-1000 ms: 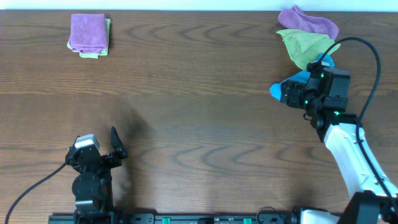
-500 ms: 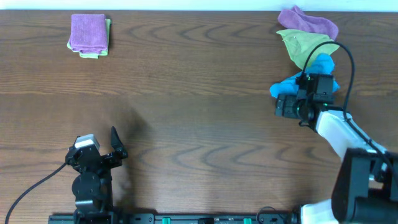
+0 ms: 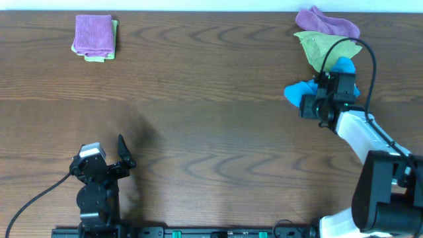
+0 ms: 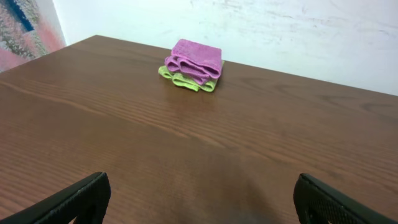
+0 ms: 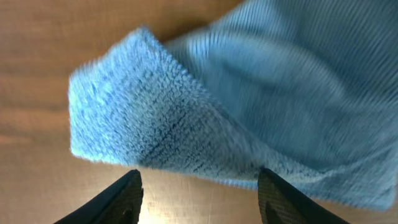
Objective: Fold the cloth
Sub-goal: 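Reach the right gripper to the blue cloth and grasp its edge, then lift the blue cloth with the right gripper and drag it to table center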
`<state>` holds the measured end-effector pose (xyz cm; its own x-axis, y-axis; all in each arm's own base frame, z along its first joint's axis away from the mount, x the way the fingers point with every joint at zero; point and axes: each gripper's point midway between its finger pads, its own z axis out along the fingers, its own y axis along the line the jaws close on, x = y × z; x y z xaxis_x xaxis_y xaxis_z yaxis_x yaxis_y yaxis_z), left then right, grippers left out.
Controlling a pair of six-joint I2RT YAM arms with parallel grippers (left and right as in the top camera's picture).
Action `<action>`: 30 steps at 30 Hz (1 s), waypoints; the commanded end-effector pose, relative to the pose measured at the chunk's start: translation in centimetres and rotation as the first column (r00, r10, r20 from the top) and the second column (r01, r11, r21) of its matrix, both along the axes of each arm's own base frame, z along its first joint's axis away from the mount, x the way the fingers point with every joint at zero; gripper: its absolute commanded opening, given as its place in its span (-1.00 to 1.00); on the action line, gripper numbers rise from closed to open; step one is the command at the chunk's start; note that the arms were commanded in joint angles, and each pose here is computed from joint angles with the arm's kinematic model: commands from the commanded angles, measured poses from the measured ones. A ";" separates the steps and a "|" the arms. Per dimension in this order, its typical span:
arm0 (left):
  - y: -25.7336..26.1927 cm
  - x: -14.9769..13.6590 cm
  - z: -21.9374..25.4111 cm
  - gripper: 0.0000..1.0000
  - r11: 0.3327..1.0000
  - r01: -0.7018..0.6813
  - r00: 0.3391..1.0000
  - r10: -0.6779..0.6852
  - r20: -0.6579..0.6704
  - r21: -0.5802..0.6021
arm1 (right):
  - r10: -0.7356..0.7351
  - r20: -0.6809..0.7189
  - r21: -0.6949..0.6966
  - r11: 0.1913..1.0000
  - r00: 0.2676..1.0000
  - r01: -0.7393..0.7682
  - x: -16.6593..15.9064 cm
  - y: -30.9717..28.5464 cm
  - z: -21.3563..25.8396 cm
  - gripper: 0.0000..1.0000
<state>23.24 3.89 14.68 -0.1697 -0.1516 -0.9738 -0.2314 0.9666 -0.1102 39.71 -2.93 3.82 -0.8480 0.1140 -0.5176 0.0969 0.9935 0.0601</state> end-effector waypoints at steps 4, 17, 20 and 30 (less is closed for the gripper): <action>-0.1 0.0 -1.4 0.91 1.000 0.004 1.000 -0.004 -0.030 -0.006 | -0.025 0.051 -0.059 0.998 0.998 0.028 1.5 -1.1 1.4 0.33; -0.1 0.0 -1.4 0.91 1.000 0.004 1.000 -0.004 -0.030 -0.006 | -0.013 -0.022 -0.037 0.999 1.000 0.012 1.4 -0.7 -2.5 0.08; -0.1 0.0 -1.4 0.91 1.000 0.004 1.000 -0.004 -0.030 -0.006 | -0.014 -0.019 -0.036 0.999 1.000 0.013 1.5 -0.6 -2.5 -0.63; -0.1 0.0 -1.4 0.91 1.000 0.004 1.000 -0.004 -0.030 -0.006 | 0.024 0.041 0.019 1.000 0.999 -0.025 3.2 3.2 4.0 -0.97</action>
